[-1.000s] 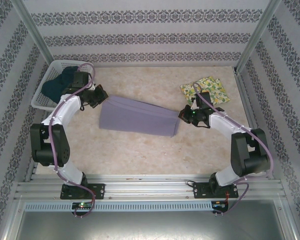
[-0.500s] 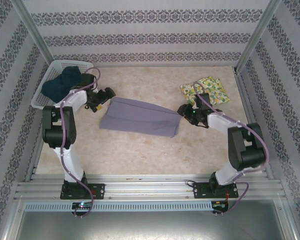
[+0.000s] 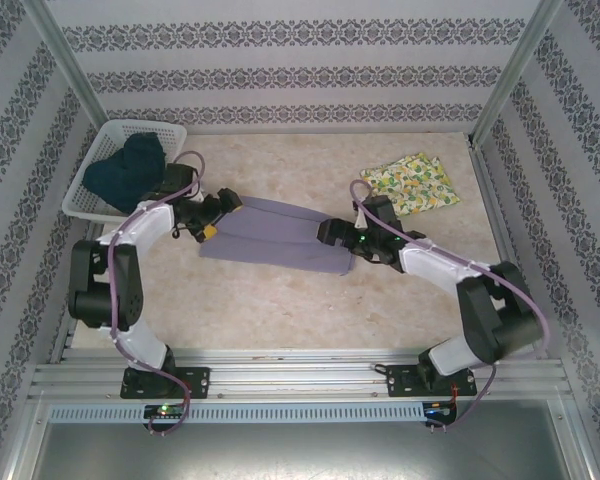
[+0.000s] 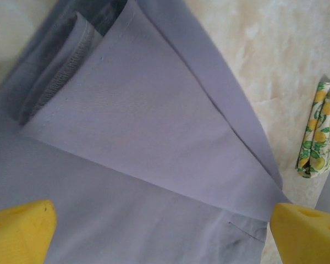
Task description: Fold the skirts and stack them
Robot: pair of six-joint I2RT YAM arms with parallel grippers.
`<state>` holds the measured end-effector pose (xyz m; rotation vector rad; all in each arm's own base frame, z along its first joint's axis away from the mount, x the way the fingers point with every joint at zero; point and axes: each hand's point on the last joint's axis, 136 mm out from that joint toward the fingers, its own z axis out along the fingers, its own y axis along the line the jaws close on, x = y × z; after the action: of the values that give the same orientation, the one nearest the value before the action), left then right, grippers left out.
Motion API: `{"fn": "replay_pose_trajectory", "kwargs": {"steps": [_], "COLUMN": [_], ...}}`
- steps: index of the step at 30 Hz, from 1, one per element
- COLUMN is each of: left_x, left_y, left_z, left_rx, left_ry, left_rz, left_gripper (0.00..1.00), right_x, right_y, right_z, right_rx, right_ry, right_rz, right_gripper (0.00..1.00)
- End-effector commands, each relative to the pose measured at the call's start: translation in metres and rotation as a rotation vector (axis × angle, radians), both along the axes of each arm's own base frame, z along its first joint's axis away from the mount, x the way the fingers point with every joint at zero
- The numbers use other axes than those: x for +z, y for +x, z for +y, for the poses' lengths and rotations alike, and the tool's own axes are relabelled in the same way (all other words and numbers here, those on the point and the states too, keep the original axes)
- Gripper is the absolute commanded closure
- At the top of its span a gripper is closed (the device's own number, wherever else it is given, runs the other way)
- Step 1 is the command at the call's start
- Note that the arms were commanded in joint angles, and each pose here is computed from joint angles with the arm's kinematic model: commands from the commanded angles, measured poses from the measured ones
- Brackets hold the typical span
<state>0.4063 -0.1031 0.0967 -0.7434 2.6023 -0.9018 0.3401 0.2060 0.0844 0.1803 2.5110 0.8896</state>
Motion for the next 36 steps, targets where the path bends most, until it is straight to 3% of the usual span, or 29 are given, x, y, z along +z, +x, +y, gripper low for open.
{"fn": "replay_pose_trajectory", "kwargs": {"steps": [1, 8, 15, 20, 27, 33, 36], "left_x": [0.005, -0.028, -0.009, -0.017, 0.011, 0.035, 0.049], "left_y": [0.017, 0.018, 0.024, 0.023, 0.034, 0.011, 0.013], "left_z": [-0.027, -0.015, -0.007, -0.009, -0.02, -0.073, -0.123], "left_rx": [-0.05, -0.024, -0.039, -0.053, -0.063, -0.166, -0.213], "left_ry": [-0.064, 0.037, 0.108, 0.103, 0.056, -0.066, -0.221], "left_rz": [-0.033, 0.037, -0.004, 0.012, -0.05, -0.081, -0.149], "left_gripper": [0.0, 0.0, 0.0, 0.0, 0.0, 0.0, 0.0], "right_x": [-0.001, -0.013, 0.003, 0.006, -0.001, -0.001, -0.001], "right_y": [0.015, 0.039, 0.087, 0.109, 0.153, 0.164, 0.162], "right_z": [0.017, 0.025, 0.03, 0.04, 0.031, 0.032, 0.033], "right_rx": [0.039, 0.024, -0.021, -0.013, -0.18, -0.239, -0.238], "right_ry": [0.024, 0.003, 0.018, 0.044, 0.128, 0.16, 0.166], "right_rz": [-0.032, -0.041, -0.126, -0.145, -0.157, -0.138, -0.133], "right_gripper": [0.02, 0.02, 0.02, 0.02, 0.02, 0.02, 0.02]}}
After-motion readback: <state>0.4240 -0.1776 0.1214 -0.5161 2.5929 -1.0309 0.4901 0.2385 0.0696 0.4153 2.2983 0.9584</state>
